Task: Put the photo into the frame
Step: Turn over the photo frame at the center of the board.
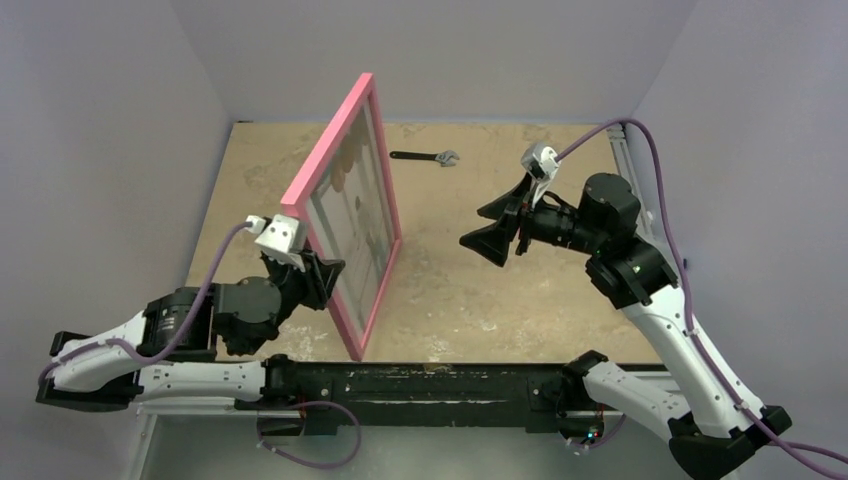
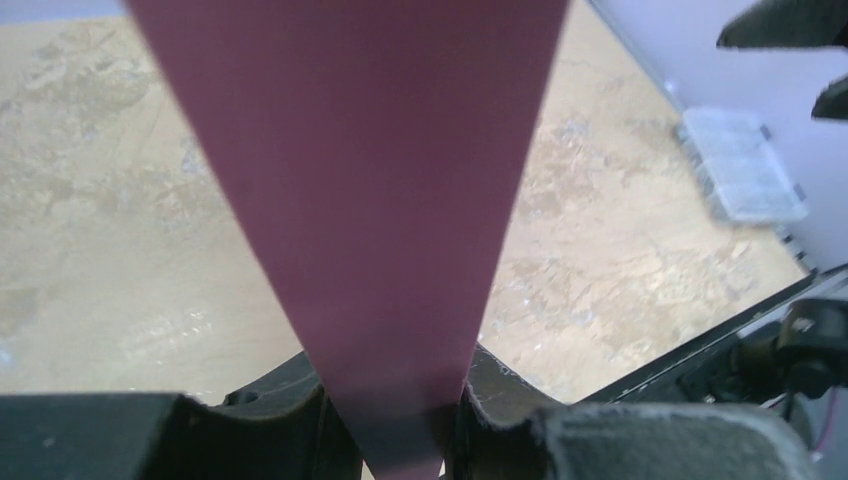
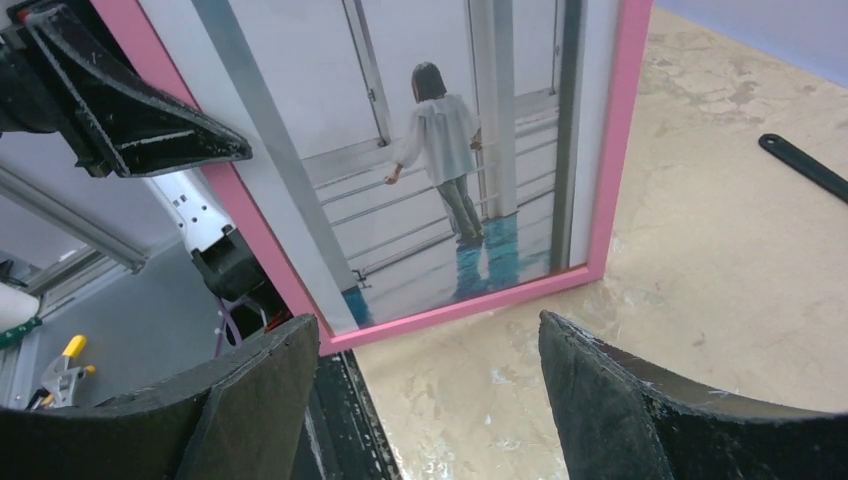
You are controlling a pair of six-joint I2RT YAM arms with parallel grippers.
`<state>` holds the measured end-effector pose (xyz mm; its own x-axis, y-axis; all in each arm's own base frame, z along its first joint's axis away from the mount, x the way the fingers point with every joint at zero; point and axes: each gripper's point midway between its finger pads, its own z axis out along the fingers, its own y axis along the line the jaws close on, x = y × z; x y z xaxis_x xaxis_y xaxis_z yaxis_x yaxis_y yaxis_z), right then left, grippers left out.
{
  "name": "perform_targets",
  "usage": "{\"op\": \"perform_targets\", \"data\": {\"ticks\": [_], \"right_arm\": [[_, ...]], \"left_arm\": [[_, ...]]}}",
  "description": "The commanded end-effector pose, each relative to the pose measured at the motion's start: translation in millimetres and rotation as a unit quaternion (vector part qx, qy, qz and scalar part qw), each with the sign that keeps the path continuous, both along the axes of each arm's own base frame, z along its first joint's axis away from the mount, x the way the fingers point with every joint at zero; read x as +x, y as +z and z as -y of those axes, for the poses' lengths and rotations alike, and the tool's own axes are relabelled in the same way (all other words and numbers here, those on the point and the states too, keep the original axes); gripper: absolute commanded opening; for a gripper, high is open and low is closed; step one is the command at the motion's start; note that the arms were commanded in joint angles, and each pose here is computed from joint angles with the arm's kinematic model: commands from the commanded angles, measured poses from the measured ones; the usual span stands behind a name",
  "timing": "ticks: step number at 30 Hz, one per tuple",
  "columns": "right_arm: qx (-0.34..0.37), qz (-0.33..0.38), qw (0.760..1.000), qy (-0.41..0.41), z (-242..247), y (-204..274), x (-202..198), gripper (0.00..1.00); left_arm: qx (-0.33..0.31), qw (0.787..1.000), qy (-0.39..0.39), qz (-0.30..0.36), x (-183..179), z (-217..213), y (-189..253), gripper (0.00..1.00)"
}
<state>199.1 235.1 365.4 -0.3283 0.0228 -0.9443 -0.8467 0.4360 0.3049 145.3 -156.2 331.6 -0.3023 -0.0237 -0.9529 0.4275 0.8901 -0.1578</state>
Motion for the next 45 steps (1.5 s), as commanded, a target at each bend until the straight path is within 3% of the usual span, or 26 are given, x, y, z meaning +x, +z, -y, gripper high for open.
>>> {"op": "perform_targets", "data": {"ticks": [1,11,25,45], "right_arm": [[0.005,-0.004,1.0,0.006,-0.2,-1.2,-4.7,0.79],[0.001,-0.013,1.0,-0.002,0.3,-12.4,-1.5,0.79],[-0.008,-0.058,0.998,-0.01,-3.4,-40.6,5.6,0.79],[-0.069,-0.144,0.985,-0.073,7.5,-106.3,21.0,0.8]], "left_arm": [[-0.143,0.988,-0.018,-0.047,-8.1,14.4,12.8,0.0],[-0.194,0.977,0.04,-0.081,-6.8,-20.9,-27.2,0.0],[-0.207,0.96,0.109,-0.155,-3.8,-8.9,-104.7,0.0],[-0.243,0.898,0.283,-0.232,18.4,7.7,-213.8,0.0]]}}
